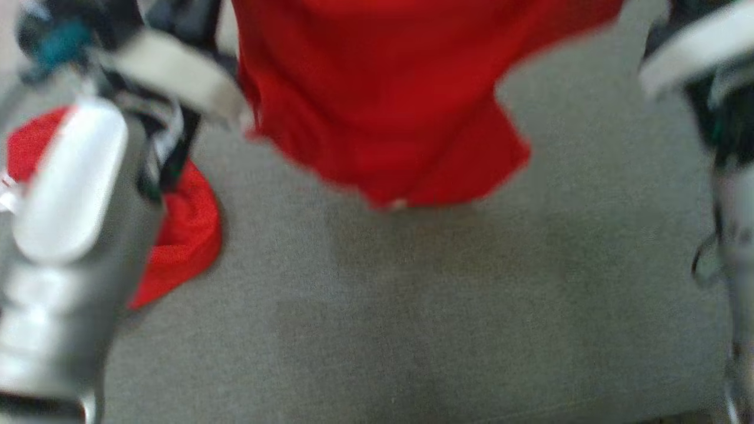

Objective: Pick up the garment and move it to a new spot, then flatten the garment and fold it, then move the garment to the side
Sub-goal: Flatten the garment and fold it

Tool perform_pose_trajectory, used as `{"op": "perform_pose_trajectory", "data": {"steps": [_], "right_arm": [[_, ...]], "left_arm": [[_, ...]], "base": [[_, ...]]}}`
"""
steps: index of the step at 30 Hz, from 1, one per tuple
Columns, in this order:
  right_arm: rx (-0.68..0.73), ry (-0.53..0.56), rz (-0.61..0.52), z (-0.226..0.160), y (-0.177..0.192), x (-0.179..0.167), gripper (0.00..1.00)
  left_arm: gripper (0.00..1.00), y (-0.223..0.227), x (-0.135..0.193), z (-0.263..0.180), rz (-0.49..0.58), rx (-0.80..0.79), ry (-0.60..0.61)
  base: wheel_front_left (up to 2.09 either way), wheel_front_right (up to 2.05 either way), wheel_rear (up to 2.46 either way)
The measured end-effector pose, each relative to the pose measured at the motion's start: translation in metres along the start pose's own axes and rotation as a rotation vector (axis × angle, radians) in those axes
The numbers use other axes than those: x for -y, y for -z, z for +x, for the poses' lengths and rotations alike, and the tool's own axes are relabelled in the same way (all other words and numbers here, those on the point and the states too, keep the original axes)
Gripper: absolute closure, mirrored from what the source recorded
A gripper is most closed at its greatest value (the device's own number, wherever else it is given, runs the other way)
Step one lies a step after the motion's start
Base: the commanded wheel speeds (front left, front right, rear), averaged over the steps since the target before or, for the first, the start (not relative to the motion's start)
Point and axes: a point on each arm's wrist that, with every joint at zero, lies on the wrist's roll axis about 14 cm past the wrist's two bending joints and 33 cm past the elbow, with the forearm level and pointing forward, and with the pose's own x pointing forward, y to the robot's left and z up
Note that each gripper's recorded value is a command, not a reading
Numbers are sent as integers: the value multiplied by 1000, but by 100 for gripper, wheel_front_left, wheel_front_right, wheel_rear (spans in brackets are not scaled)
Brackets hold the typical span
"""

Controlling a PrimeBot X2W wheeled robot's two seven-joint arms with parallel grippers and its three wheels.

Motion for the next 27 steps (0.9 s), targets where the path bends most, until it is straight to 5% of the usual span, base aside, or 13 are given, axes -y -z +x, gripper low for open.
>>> {"op": "perform_pose_trajectory", "data": {"steps": [5, 12, 18, 27], "right_arm": [[124, 50, -42, 66, -20, 25, 100], [197, 110, -55, 107, -16, 46, 100], [-61, 89, -33, 97, 88, 35, 100], [-534, -1, -4, 18, 216, 5, 100]], "left_arm": [[100, -4, -38, 51, 12, 78, -56], [100, -11, -47, 91, -37, 206, -71], [100, 48, -42, 87, -81, 105, -70], [100, 162, -3, 13, -179, -190, -49]], "base": [[0, 0, 0], [0, 0, 0], [0, 0, 0], [0, 0, 0]]}}
